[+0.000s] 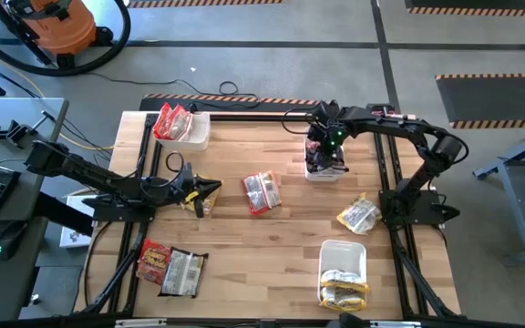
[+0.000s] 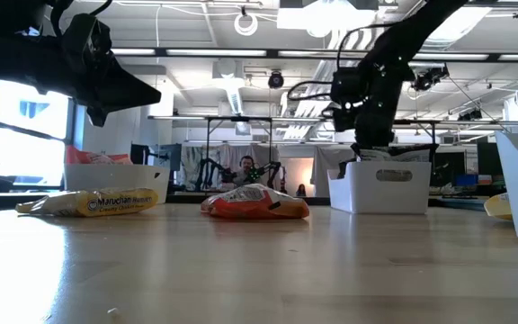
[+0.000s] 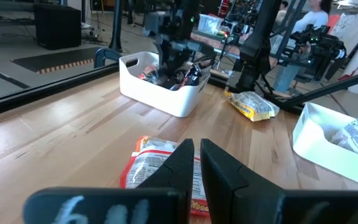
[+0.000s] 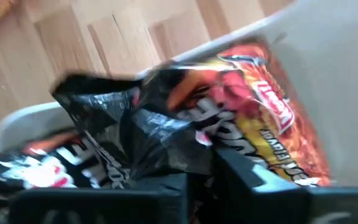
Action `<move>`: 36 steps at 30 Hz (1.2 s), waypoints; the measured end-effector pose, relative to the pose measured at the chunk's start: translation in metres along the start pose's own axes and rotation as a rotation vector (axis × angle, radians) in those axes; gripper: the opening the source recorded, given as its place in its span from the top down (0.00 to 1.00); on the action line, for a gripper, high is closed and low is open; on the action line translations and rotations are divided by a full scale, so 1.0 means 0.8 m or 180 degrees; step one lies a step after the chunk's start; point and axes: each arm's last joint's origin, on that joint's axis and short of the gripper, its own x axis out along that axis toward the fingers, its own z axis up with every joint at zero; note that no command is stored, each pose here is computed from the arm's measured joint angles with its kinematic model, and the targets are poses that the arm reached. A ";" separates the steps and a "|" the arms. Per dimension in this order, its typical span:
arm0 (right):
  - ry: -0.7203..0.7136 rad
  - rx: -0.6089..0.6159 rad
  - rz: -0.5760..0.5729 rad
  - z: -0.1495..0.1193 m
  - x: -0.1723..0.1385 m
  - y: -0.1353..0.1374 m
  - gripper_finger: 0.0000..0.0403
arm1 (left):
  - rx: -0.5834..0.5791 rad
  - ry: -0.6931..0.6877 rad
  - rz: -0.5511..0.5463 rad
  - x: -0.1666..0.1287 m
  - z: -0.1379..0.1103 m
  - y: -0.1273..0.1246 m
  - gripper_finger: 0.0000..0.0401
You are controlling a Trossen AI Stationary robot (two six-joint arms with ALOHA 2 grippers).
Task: Sort Maruchan noodles
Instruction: Put the black noodle pack into the top right white bin, then put the yellow noodle pack into the bottom white bin
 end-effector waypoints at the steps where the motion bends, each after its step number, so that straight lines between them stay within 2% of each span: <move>1: -0.0020 -0.0015 -0.0007 0.005 -0.005 0.001 0.79 | 0.0000 0.0000 -0.0001 0.000 0.000 0.000 0.95; 6: -0.0071 -0.0090 0.0004 0.028 -0.038 0.010 0.65 | 0.0009 0.0009 -0.0001 0.000 0.000 0.000 0.95; 10: -0.0062 -0.0144 0.0026 0.043 -0.069 0.018 0.63 | 0.0028 0.0043 0.0003 0.000 -0.002 0.000 0.95; 14: -0.0058 -0.0229 -0.0068 0.052 -0.093 0.021 0.72 | 0.0053 0.0084 0.0017 0.000 -0.003 0.001 0.95; 20: -0.0055 -0.0136 -0.0228 0.051 -0.105 0.004 0.96 | 0.0048 0.0110 0.0026 0.000 -0.005 0.001 0.95; 24: -0.0096 -0.0175 -0.0172 0.041 -0.107 0.011 0.98 | -0.0086 0.0126 -0.0022 0.000 -0.005 0.001 0.95; 27: -0.0607 -0.0361 -0.0209 0.027 -0.125 0.035 1.00 | -0.0120 0.0161 -0.0115 0.000 -0.005 0.000 0.95; 31: -0.1517 -0.0281 -0.0192 -0.012 -0.128 0.062 1.00 | -0.0012 0.0154 -0.0099 0.003 -0.001 -0.003 0.95; 33: -0.2012 -0.0230 -0.0075 -0.033 -0.125 0.078 1.00 | 0.0054 0.0154 -0.0129 0.008 0.003 -0.005 0.95; 36: -0.2509 -0.0216 0.0156 -0.061 -0.110 0.100 1.00 | 0.0118 0.0237 -0.0242 0.018 0.008 -0.010 0.95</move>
